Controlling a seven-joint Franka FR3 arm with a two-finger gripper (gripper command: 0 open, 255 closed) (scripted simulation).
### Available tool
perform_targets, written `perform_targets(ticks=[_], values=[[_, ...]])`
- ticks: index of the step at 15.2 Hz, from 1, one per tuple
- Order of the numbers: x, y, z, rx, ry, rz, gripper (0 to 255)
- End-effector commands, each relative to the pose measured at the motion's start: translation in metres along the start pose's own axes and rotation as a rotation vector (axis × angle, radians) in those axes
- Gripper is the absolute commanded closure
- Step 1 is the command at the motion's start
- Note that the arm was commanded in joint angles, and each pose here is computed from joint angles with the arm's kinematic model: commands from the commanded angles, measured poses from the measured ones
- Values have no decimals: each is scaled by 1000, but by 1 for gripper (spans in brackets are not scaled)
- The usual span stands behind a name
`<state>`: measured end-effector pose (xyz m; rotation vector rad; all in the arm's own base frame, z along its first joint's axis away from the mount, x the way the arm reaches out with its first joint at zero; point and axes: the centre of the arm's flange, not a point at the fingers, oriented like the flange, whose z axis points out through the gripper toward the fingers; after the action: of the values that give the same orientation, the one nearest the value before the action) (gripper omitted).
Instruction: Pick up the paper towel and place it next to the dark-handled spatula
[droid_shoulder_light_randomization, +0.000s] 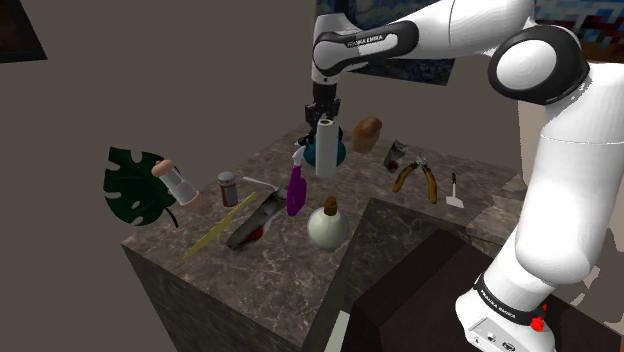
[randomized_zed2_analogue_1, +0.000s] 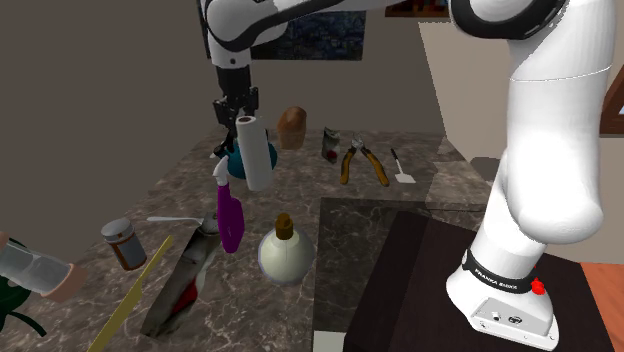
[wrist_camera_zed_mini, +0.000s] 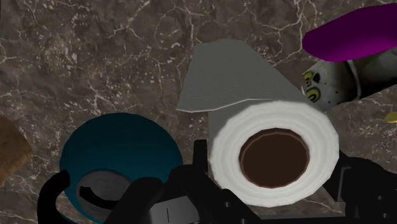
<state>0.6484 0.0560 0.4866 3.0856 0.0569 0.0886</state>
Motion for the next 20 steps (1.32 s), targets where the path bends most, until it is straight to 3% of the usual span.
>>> perform_targets(ticks=[1, 20], values=[[-13, 12, -8, 0, 0, 0, 255], [-195, 174, -70, 0, 0, 0, 255]])
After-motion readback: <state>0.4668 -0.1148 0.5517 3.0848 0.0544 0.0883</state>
